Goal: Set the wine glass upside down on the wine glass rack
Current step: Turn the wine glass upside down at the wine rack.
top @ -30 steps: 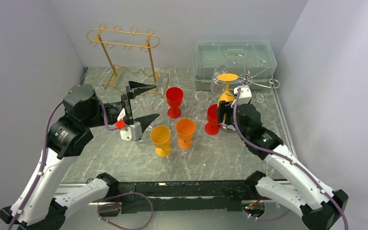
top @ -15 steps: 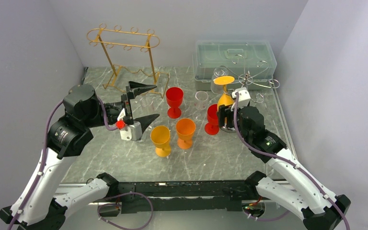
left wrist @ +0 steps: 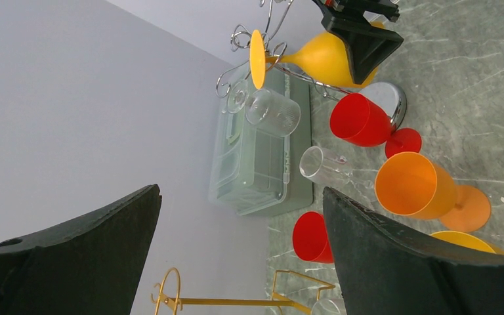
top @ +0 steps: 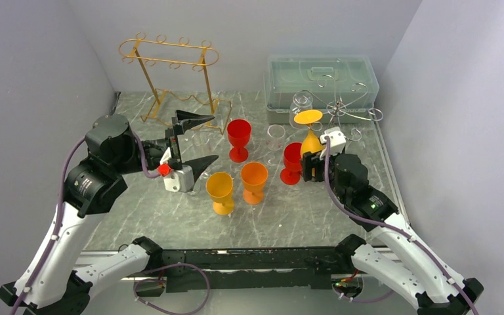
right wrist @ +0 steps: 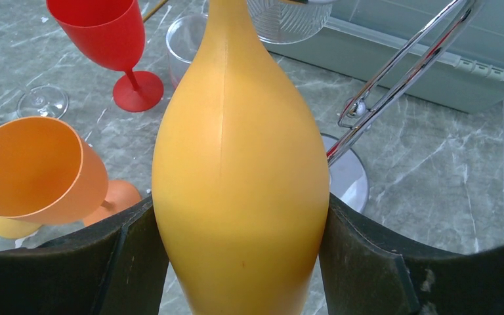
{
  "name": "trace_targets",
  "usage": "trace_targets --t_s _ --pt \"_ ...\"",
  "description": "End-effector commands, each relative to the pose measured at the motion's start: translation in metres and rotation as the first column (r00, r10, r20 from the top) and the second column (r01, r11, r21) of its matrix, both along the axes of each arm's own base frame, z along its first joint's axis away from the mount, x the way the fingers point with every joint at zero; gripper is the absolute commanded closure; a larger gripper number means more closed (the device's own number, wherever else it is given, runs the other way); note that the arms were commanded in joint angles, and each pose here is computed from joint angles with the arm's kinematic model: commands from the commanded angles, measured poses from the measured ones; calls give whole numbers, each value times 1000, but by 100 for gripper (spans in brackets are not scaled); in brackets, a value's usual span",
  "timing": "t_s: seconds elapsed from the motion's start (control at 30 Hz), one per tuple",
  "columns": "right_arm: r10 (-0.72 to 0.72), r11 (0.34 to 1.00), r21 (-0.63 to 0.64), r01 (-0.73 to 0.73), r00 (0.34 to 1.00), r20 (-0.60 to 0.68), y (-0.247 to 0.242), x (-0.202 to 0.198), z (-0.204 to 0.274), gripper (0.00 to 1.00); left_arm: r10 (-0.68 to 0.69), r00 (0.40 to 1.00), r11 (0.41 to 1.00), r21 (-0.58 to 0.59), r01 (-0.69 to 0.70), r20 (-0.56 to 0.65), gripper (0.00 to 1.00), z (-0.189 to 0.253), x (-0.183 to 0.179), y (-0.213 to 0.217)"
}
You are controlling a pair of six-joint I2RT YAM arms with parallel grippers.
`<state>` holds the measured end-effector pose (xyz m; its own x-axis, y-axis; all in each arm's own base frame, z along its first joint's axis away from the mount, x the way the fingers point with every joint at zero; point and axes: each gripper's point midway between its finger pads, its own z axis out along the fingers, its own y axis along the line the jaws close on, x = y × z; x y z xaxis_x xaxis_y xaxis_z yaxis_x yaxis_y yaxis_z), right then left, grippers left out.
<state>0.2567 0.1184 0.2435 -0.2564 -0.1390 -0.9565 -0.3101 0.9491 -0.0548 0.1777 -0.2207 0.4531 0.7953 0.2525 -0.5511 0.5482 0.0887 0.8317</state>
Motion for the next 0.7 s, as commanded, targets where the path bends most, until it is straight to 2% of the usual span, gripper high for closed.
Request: trace_targets --t_s 0.0,0.27,0.47,0.57,0.67 --pt "0 1000 -5 0 999 37 -2 1 10 73 -21 1000 999 -35 21 18 1 17 -7 0" --pt "-68 997 37 65 995 75 -16 -3 13 74 -16 1000 999 -30 17 16 0 17 -4 -1" --pt "-116 991 81 110 990 77 -25 -8 4 67 -16 1000 1000 -24 17 12 1 14 -3 -2" --pt "-153 985 85 147 987 59 -31 -9 -3 58 -18 1000 1000 -24 19 5 1 13 -2 -3" --pt "-182 980 81 179 983 36 -35 -9 -9 33 -16 1000 1000 -22 16 2 1 12 -1 -3"
